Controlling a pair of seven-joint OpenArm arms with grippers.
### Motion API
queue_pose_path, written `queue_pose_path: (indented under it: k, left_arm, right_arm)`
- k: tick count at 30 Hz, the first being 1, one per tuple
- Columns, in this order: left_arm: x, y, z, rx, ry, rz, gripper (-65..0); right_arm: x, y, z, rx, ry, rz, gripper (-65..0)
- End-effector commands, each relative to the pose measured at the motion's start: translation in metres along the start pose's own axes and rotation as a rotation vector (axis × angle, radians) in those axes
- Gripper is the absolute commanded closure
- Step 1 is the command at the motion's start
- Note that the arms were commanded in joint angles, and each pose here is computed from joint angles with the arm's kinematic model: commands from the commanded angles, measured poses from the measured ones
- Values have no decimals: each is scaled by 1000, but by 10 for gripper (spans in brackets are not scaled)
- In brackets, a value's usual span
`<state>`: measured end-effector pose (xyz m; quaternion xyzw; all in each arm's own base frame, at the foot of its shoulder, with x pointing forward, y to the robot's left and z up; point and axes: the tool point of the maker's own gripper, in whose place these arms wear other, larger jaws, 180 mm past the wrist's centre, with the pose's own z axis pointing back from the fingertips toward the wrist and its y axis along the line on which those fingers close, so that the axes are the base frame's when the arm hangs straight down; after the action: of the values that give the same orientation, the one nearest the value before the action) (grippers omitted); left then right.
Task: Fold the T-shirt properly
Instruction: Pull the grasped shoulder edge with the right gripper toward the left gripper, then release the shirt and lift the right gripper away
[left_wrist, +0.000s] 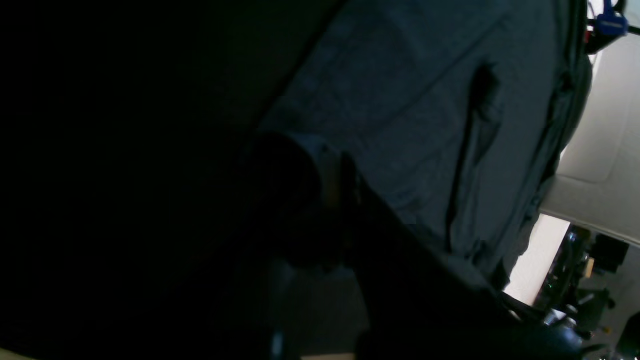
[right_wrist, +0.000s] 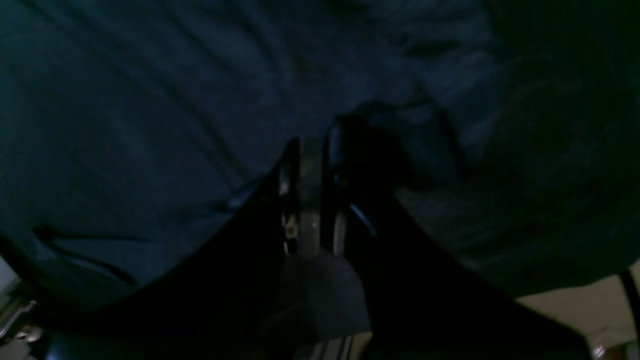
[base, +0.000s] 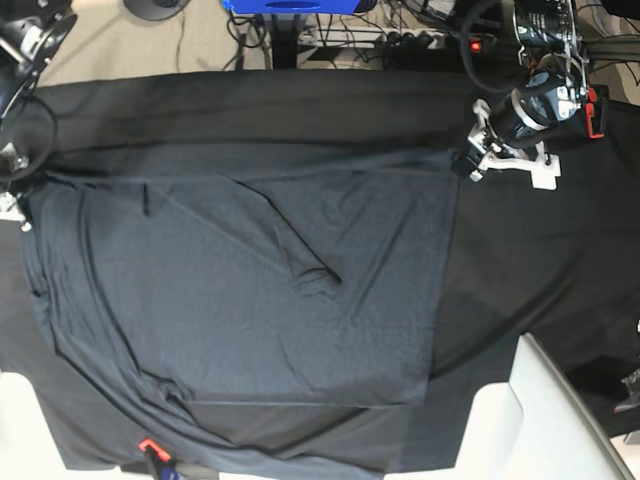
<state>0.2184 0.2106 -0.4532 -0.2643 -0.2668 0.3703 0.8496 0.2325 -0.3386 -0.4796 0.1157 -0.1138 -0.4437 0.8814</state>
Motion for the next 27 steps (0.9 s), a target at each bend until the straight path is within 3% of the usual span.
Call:
queue_pose_path:
  k: [1, 27]
  left_arm:
    - [12, -9, 0, -30, -27, -12, 0]
    - [36, -39, -13, -88, -61, -31, 0]
  right_arm:
    - [23, 4, 10, 12, -55, 2, 0]
    - [40, 22, 13, 47, -84, -3, 0]
